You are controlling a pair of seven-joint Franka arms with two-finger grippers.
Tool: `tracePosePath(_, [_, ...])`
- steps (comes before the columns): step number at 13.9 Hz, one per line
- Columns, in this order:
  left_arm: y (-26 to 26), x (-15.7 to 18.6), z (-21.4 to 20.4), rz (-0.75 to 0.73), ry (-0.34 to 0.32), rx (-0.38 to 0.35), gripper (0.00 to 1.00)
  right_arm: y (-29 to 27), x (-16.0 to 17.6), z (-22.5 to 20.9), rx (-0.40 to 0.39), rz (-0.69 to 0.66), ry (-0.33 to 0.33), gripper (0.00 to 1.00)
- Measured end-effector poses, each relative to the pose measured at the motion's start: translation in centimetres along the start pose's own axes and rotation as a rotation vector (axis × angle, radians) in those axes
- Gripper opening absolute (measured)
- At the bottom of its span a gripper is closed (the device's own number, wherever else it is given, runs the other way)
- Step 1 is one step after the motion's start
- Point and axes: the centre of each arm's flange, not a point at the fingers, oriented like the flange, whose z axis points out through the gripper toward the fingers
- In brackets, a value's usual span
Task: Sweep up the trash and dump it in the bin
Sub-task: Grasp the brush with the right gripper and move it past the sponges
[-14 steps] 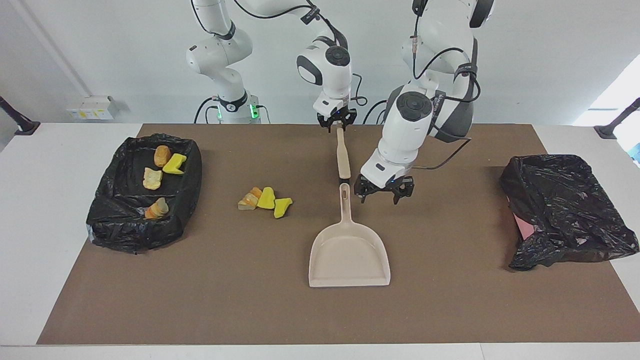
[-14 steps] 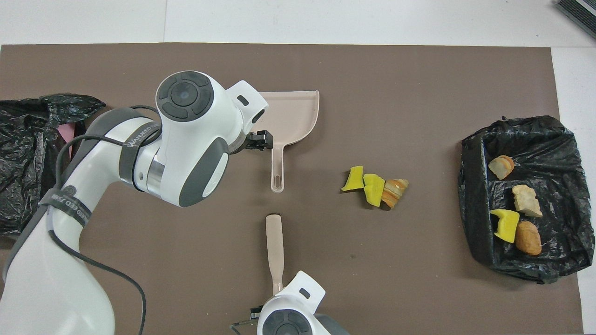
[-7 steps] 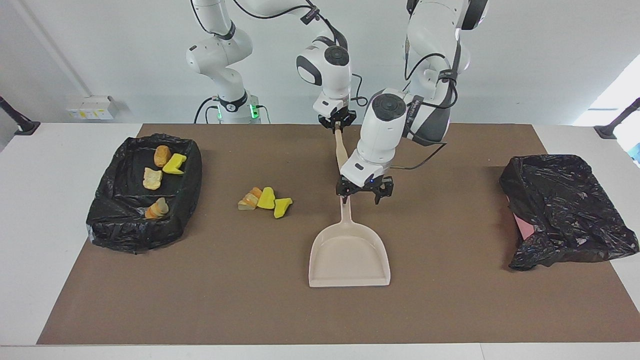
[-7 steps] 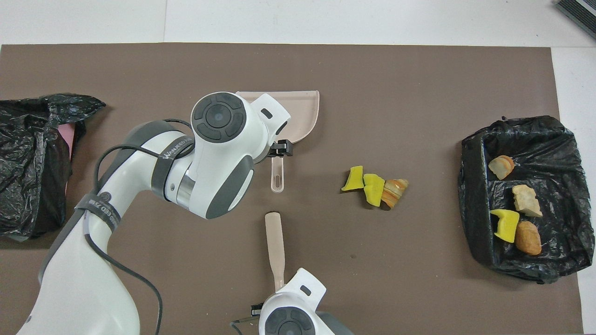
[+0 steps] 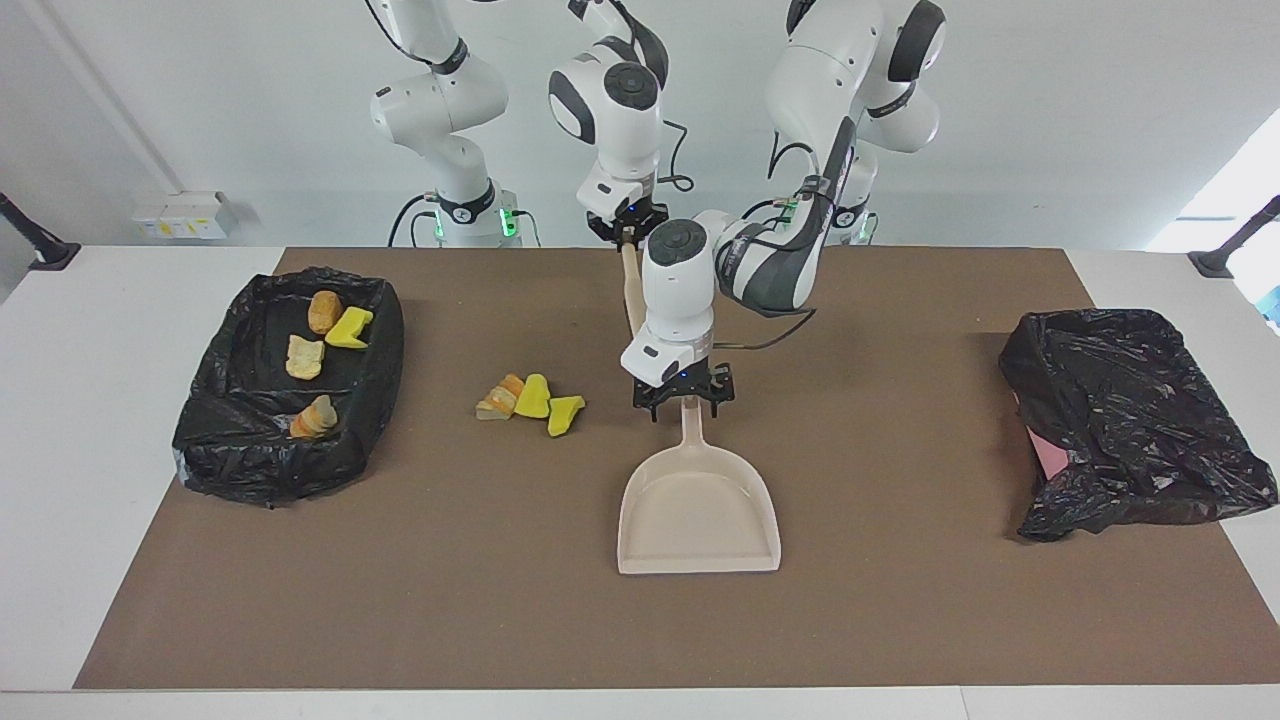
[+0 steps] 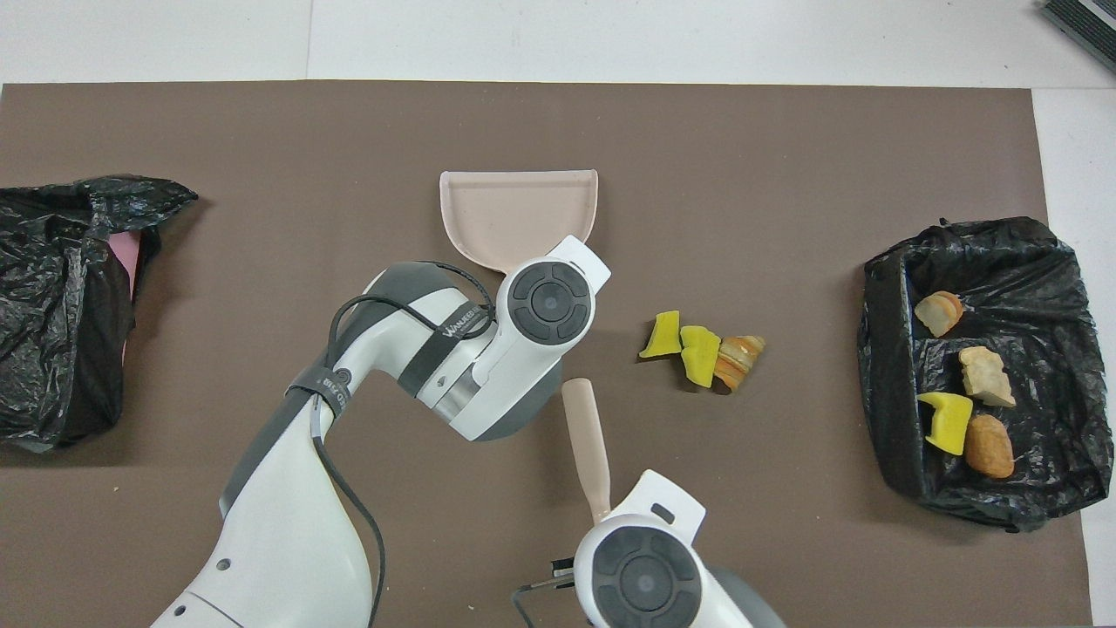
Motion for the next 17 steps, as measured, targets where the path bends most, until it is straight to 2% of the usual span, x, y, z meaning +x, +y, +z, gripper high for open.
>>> tracePosePath(4, [-0.7,0.6,-0.2,-0.012,0.007,0.003,1.00,11.8,1.8,-3.8,0.009,0.003,-0.064,0.26])
tracePosePath(7, [-1.1,1.0,-0.8,-0.024,0.015,0.000,1.00,19.4,3.5,-4.4,-0.036,0.058,-0.048,0.26])
tracePosePath(9, [-1.3,1.1,-1.5,-0.033,0.017,-0.006,1.00,22.8,4.7,-4.1,-0.077,0.105,-0.009,0.26])
tracePosePath(13, [-1.2,0.6,-2.3,-0.106,-0.003,-0.020,1.00,25.8,7.9,-1.8,-0.162,0.098,0.046,0.26])
tracePosePath(17, [-1.4,0.2,-1.6,-0.128,-0.017,-0.017,0.95,26.0,10.3,1.7,-0.147,0.074,0.029,0.26])
